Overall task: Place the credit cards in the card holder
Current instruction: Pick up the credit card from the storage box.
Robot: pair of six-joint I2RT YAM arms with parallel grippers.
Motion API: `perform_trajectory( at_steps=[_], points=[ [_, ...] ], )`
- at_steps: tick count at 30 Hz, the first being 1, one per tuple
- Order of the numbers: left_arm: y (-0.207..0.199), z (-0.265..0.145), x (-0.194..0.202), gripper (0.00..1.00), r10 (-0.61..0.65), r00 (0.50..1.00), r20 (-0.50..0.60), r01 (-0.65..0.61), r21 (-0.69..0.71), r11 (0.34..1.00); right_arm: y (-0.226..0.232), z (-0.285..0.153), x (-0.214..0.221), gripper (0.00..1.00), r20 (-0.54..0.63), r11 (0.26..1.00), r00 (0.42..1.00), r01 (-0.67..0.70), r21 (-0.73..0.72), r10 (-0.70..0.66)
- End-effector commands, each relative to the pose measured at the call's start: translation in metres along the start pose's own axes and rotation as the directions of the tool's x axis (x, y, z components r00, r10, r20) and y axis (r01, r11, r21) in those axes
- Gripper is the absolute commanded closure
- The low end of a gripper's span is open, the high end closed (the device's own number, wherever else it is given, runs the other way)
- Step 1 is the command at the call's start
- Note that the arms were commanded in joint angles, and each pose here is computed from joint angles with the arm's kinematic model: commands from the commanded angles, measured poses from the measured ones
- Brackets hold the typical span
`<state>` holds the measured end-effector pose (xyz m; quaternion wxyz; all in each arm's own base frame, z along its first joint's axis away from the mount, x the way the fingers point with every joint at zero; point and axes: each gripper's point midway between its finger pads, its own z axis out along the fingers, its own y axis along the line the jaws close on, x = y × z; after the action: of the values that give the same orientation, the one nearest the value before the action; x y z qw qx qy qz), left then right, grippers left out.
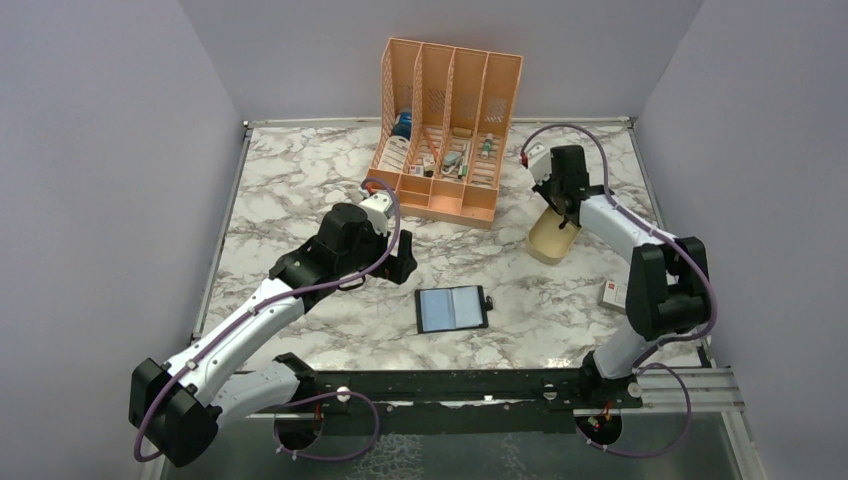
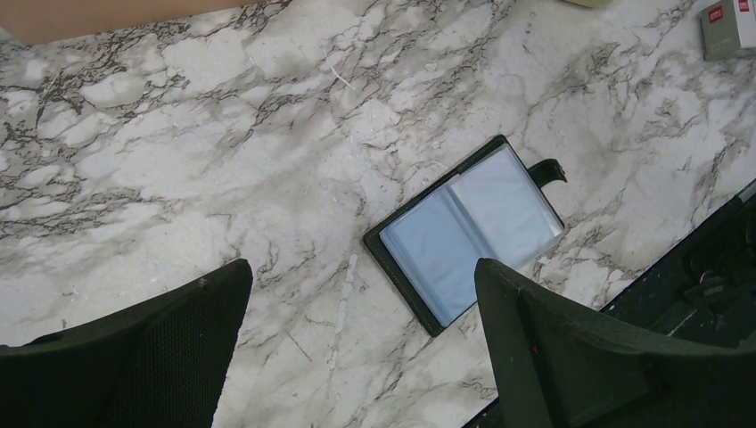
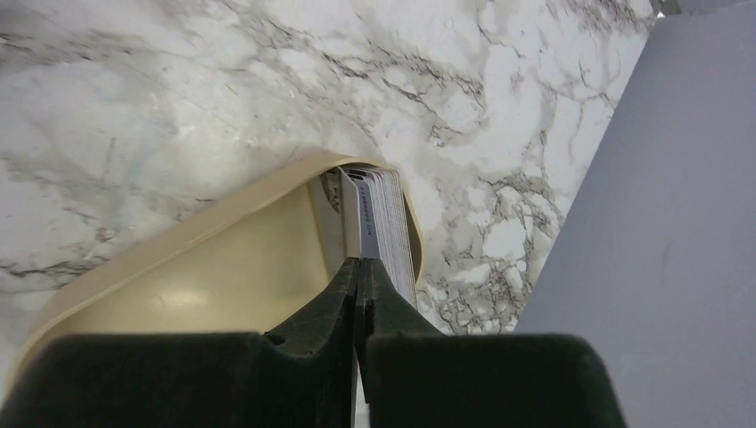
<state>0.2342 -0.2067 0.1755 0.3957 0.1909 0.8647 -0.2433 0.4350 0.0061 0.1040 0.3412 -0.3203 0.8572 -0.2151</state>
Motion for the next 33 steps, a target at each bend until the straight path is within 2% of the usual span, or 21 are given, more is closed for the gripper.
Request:
perform_trajectory(
  at_steps=[1, 8, 10, 15, 17, 19, 22, 23, 25, 26, 28, 30, 33],
  points=[
    [0.004, 0.002, 0.004, 0.01, -0.007, 1.0, -0.013, 0.007, -0.008, 1.0, 0.003, -0.03, -0.031, 0.99, 0.105, 0.988, 0.989, -0.089, -0.124, 0.103],
    [0.012, 0.003, 0.005, 0.01, -0.039, 0.999, -0.021, 0.038, -0.038, 0.999, 0.007, -0.057, -0.045, 0.99, 0.135, 0.964, 0.967, -0.191, -0.184, 0.217],
    [0.007, 0.006, 0.009, 0.05, -0.039, 0.999, -0.037, 0.039, -0.01, 0.999, 0.009, -0.067, -0.051, 0.99, 0.156, 0.95, 0.951, -0.234, -0.208, 0.268],
    [-0.003, 0.017, 0.023, 0.22, -0.078, 0.991, -0.105, 0.083, 0.052, 0.995, 0.02, -0.096, -0.072, 0.99, 0.158, 0.857, 0.871, -0.397, -0.329, 0.465],
    [-0.008, 0.02, 0.026, 0.32, -0.107, 0.986, -0.124, 0.117, 0.075, 0.99, 0.024, -0.109, -0.08, 0.99, 0.159, 0.804, 0.825, -0.455, -0.382, 0.543],
    [-0.014, 0.024, 0.03, 0.49, -0.138, 0.979, -0.148, 0.154, 0.101, 0.983, 0.029, -0.123, -0.086, 0.99, 0.142, 0.737, 0.766, -0.523, -0.429, 0.627],
    [-0.024, 0.03, 0.037, 0.67, -0.187, 0.965, -0.186, 0.215, 0.144, 0.966, 0.04, -0.143, -0.089, 0.99, 0.095, 0.643, 0.699, -0.584, -0.496, 0.709],
    [-0.026, 0.032, 0.041, 0.77, -0.203, 0.959, -0.199, 0.235, 0.15, 0.96, 0.043, -0.151, -0.091, 0.99, 0.075, 0.598, 0.664, -0.612, -0.518, 0.744],
    [-0.029, 0.036, 0.047, 0.94, -0.228, 0.949, -0.219, 0.266, 0.165, 0.95, 0.055, -0.168, -0.094, 0.99, 0.046, 0.53, 0.632, -0.605, -0.595, 0.774],
    [-0.031, 0.038, 0.05, 1.0, -0.237, 0.944, -0.229, 0.279, 0.172, 0.945, 0.064, -0.179, -0.098, 0.99, 0.044, 0.496, 0.625, -0.572, -0.653, 0.779],
    [-0.034, 0.04, 0.054, 1.0, -0.257, 0.935, -0.244, 0.305, 0.184, 0.935, 0.081, -0.194, -0.097, 0.99, 0.014, 0.42, 0.594, -0.551, -0.721, 0.804],
    [-0.035, 0.043, 0.057, 1.0, -0.279, 0.927, -0.252, 0.33, 0.191, 0.924, 0.092, -0.203, -0.097, 0.99, -0.008, 0.374, 0.574, -0.543, -0.752, 0.819],
    [-0.038, 0.048, 0.062, 1.0, -0.315, 0.913, -0.259, 0.369, 0.2, 0.907, 0.118, -0.208, -0.09, 0.99, -0.092, 0.303, 0.571, -0.558, -0.773, 0.816]
  ],
)
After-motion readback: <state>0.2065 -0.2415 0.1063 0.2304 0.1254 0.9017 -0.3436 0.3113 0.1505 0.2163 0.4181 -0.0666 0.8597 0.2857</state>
